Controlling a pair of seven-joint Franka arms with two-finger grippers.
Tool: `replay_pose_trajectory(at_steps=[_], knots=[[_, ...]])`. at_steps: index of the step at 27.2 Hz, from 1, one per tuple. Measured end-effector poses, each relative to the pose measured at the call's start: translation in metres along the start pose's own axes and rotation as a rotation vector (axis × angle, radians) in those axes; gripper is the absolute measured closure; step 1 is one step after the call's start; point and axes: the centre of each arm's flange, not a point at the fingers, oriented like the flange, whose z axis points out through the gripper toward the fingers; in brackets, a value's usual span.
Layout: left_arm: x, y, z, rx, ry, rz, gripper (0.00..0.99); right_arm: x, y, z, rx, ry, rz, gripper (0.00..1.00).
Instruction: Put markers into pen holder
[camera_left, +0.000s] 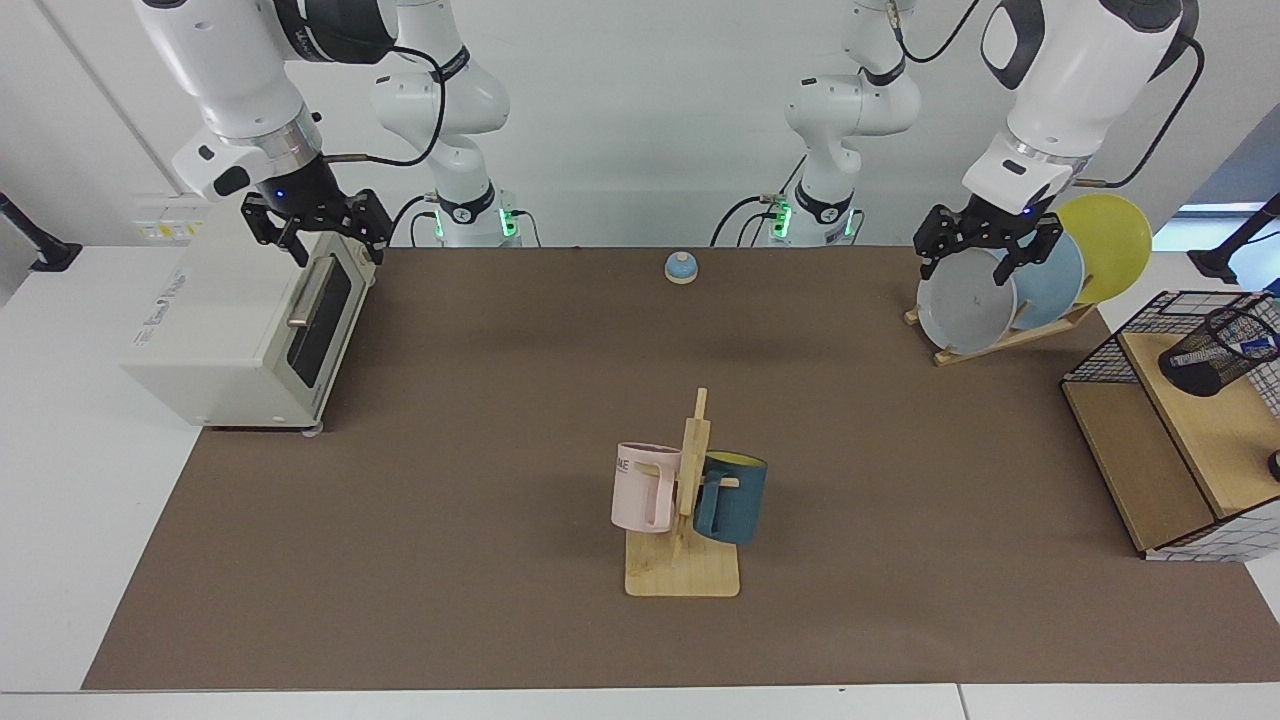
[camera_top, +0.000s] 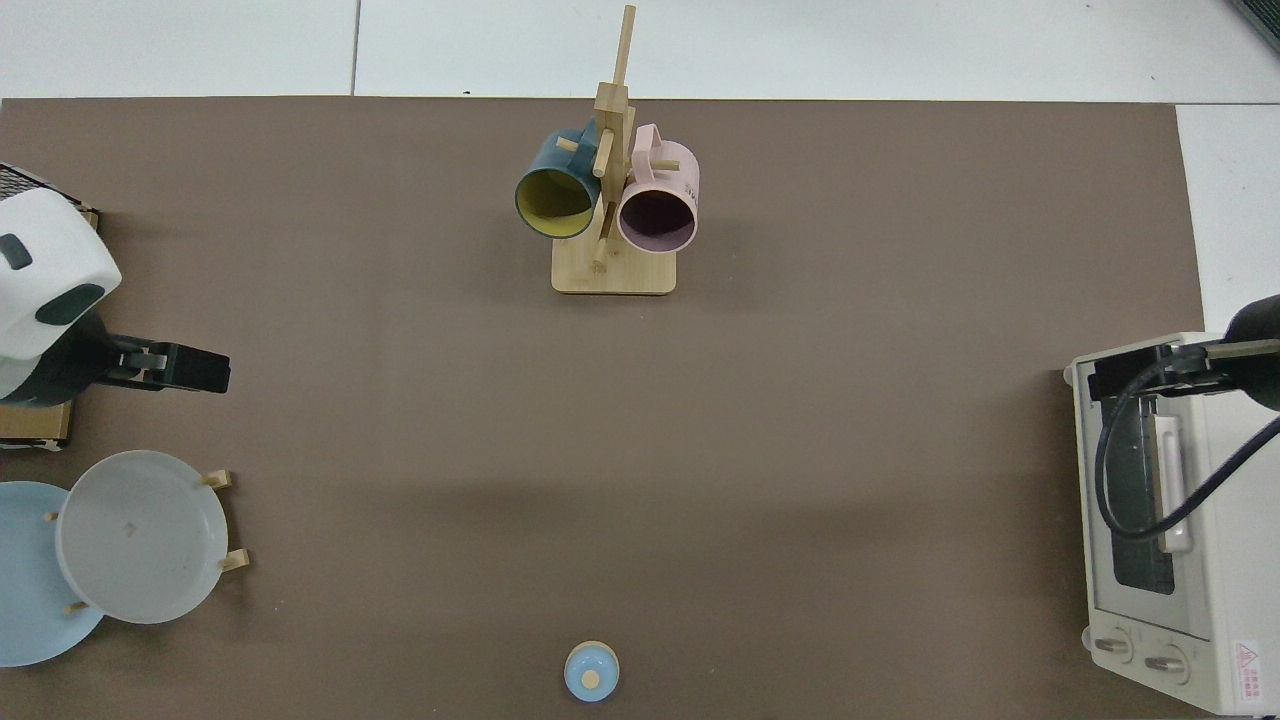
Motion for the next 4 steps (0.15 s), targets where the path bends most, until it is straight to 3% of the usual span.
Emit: replay_pose_trajectory(at_steps=[4], knots=[[0.0087,-0.0026,0.0035,-0.001,-0.003,-0.003,0.0,0.0,0.0,0.0,0.0,0.0,0.0,0.0]])
